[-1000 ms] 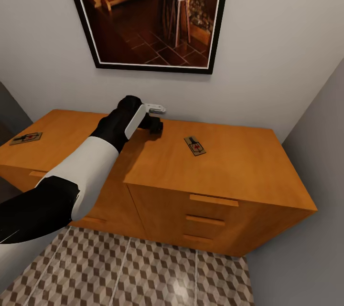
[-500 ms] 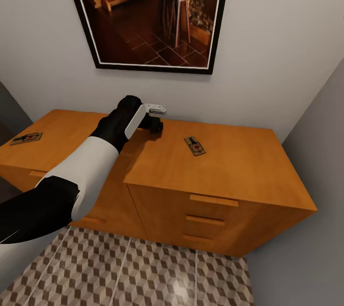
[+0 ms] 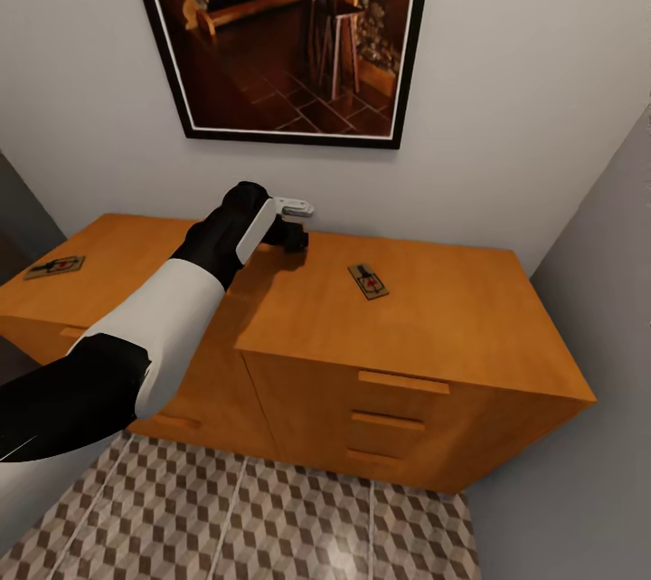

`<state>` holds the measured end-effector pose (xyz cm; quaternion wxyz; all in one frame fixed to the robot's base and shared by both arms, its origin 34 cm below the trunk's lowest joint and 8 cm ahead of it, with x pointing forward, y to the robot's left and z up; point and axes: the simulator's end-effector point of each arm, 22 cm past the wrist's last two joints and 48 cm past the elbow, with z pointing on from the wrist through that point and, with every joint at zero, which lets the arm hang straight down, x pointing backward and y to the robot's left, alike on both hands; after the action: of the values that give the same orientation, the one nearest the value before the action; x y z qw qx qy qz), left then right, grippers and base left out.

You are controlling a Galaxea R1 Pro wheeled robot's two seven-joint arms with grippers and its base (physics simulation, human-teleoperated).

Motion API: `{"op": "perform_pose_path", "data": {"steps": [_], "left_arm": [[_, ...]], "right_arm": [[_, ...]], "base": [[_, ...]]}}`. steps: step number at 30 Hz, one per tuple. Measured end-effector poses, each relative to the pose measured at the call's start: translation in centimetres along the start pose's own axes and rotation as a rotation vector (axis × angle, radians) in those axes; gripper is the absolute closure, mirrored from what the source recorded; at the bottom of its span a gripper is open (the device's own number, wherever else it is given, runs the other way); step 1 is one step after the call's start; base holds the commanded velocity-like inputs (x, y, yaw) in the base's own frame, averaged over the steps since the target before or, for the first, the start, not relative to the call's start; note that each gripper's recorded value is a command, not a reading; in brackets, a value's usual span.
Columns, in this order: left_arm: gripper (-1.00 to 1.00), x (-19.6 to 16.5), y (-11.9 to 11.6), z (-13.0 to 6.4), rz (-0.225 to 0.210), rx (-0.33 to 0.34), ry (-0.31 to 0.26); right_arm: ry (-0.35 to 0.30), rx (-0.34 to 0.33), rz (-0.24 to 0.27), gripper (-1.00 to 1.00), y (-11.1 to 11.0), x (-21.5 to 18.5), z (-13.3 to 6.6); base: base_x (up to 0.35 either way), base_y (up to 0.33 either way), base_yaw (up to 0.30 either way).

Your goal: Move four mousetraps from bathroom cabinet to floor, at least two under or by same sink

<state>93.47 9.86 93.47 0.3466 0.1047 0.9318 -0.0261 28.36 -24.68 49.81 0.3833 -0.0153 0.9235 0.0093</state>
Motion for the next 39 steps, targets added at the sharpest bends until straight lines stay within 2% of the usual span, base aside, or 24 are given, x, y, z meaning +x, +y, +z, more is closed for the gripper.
{"op": "perform_pose_path", "data": {"steps": [15, 39], "left_arm": [[1.0, 0.0, 0.0, -0.1, 0.0, -0.001, 0.002], [1.0, 0.9, 0.2, 0.5, -0.002, -0.005, 0.027]], "right_arm": [[-0.003, 0.002, -0.001, 1.0, -0.1, -0.1, 0.0], [-0.002, 0.002, -0.001, 1.0, -0.1, -0.1, 0.1]], "base": [[-0.02, 0.017, 0.0], [-0.209, 0.191, 0.0]]}}
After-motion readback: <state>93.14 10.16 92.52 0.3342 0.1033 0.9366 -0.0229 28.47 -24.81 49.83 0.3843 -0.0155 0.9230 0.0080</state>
